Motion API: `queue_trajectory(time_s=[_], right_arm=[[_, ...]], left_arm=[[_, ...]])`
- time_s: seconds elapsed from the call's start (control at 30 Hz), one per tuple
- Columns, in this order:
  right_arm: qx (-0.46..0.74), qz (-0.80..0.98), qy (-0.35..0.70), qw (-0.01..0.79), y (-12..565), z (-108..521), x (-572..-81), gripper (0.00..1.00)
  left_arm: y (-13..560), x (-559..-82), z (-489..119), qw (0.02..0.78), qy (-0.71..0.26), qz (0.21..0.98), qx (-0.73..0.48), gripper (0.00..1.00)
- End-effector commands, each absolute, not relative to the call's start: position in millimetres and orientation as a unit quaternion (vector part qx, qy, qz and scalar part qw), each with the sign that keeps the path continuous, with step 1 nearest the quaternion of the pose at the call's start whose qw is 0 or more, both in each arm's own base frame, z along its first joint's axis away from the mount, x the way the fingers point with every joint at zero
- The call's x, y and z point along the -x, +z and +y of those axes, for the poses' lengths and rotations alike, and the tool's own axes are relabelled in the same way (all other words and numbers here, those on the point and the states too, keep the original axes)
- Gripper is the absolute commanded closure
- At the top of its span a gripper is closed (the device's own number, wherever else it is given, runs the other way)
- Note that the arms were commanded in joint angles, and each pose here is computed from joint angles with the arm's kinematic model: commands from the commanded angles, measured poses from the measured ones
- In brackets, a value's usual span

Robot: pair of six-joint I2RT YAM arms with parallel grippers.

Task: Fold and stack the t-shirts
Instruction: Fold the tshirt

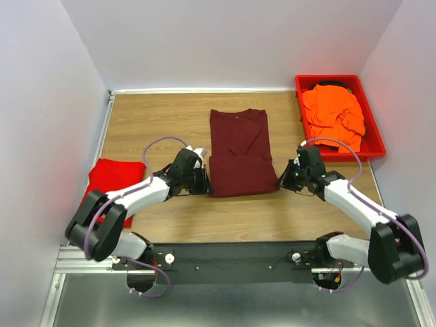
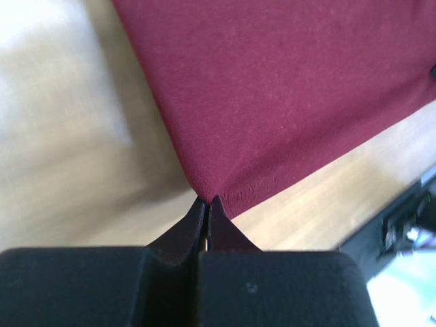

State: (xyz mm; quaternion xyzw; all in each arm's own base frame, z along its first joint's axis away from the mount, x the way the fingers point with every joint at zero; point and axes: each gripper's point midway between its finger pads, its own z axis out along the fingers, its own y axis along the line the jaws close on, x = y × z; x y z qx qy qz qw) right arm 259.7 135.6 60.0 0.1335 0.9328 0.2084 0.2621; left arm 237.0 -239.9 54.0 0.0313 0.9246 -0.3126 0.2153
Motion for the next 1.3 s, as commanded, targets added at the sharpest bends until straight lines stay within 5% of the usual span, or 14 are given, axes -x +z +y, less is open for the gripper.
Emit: queue_trajectory(time_s=[0.0,0.5,0.87,1.27], right_arm=[[-0.128,0.942,0.214,0.224,68.0,130.5,-218.9,1.0],[-0.12,0.931,0.24,0.247,127.4,131.0,-200.7,1.0],[-0.113,0.923,0.195,0.311,171.4,133.9,-284.1,0.99],[-0.12,0.926,0.183,0.307,151.0,152.3,-351.8,0.99]], left_arm=[[62.9,-205.9,-228.2,0.205,-0.305,0.929,-0.031,1.0],[126.9,-186.2,-219.8,0.246,-0.324,0.913,-0.03,1.0],[157.4,-252.1,-224.6,0.287,-0.312,0.903,-0.065,1.0],[169.0,-328.5,-231.0,0.301,-0.319,0.896,-0.074,1.0]])
